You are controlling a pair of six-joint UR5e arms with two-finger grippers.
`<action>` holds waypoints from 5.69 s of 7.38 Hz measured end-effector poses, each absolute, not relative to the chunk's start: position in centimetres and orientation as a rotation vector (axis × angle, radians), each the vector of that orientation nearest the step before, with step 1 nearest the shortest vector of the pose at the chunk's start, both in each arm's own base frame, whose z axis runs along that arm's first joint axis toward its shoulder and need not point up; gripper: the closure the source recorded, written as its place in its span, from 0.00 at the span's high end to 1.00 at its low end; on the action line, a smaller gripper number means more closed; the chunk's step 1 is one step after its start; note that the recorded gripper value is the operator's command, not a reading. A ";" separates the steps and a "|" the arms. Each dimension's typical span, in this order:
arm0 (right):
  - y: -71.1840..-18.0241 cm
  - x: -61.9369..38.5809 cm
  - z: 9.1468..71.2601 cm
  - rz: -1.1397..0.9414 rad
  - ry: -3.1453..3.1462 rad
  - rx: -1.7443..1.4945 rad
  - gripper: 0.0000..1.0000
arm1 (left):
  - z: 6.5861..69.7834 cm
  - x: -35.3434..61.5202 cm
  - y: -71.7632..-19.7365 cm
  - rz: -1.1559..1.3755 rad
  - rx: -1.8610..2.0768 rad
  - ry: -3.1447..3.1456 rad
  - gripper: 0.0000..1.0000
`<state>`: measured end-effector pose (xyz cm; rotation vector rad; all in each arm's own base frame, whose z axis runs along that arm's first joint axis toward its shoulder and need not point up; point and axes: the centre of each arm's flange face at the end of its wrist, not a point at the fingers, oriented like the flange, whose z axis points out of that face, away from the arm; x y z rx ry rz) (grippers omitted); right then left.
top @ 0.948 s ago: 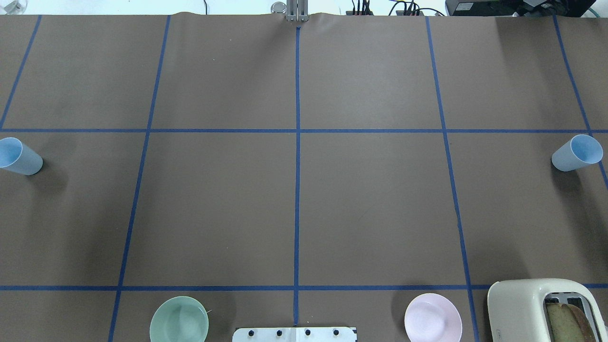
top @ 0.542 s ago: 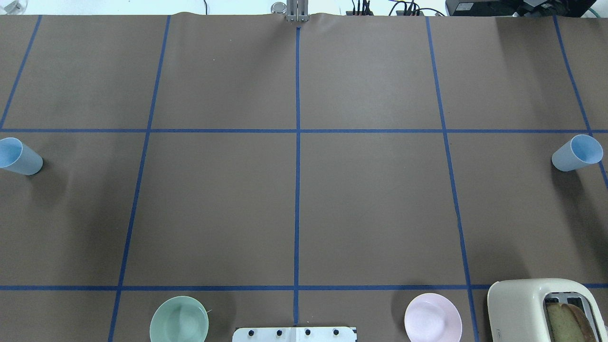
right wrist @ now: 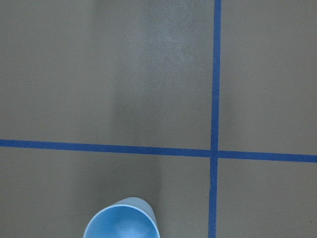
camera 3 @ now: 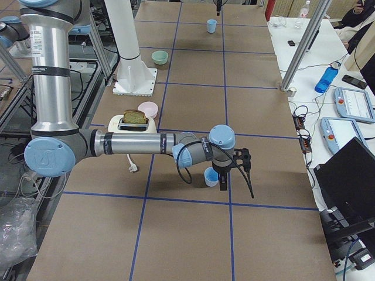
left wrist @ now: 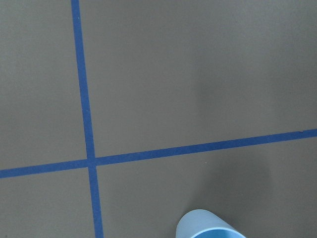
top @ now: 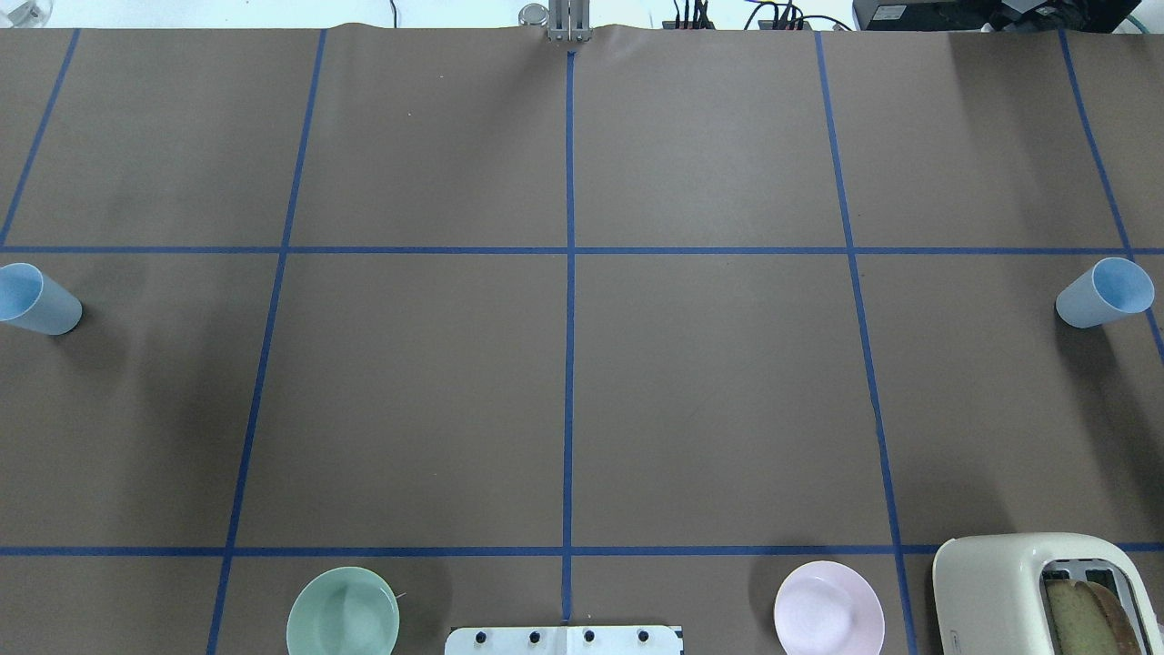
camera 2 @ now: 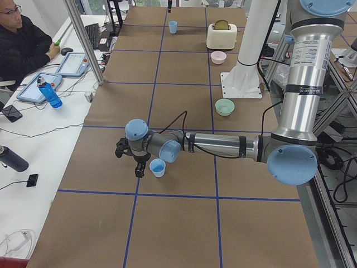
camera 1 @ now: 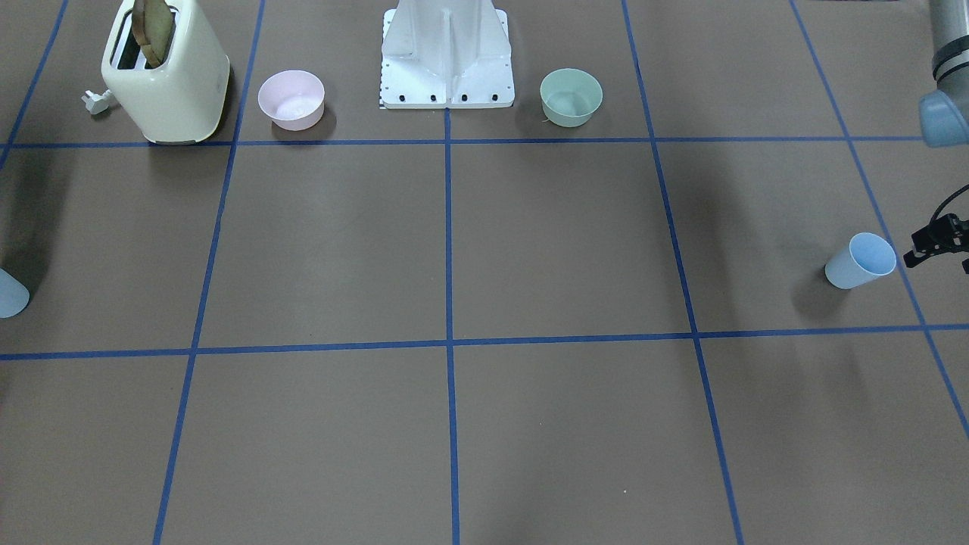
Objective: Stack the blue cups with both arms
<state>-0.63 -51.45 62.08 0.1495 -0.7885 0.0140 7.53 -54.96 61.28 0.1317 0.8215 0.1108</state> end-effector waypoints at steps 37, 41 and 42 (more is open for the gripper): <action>-50.8 -4.9 65.3 -0.037 -0.759 0.077 1.00 | 21.5 41.1 -49.9 -0.157 -0.078 1.006 0.00; -51.2 -6.9 66.1 -0.047 -0.766 0.080 1.00 | 19.9 44.4 -47.9 -0.167 -0.074 0.997 0.00; -51.2 -7.1 66.7 -0.051 -0.766 0.082 1.00 | 19.4 44.9 -47.6 -0.170 -0.077 1.001 0.00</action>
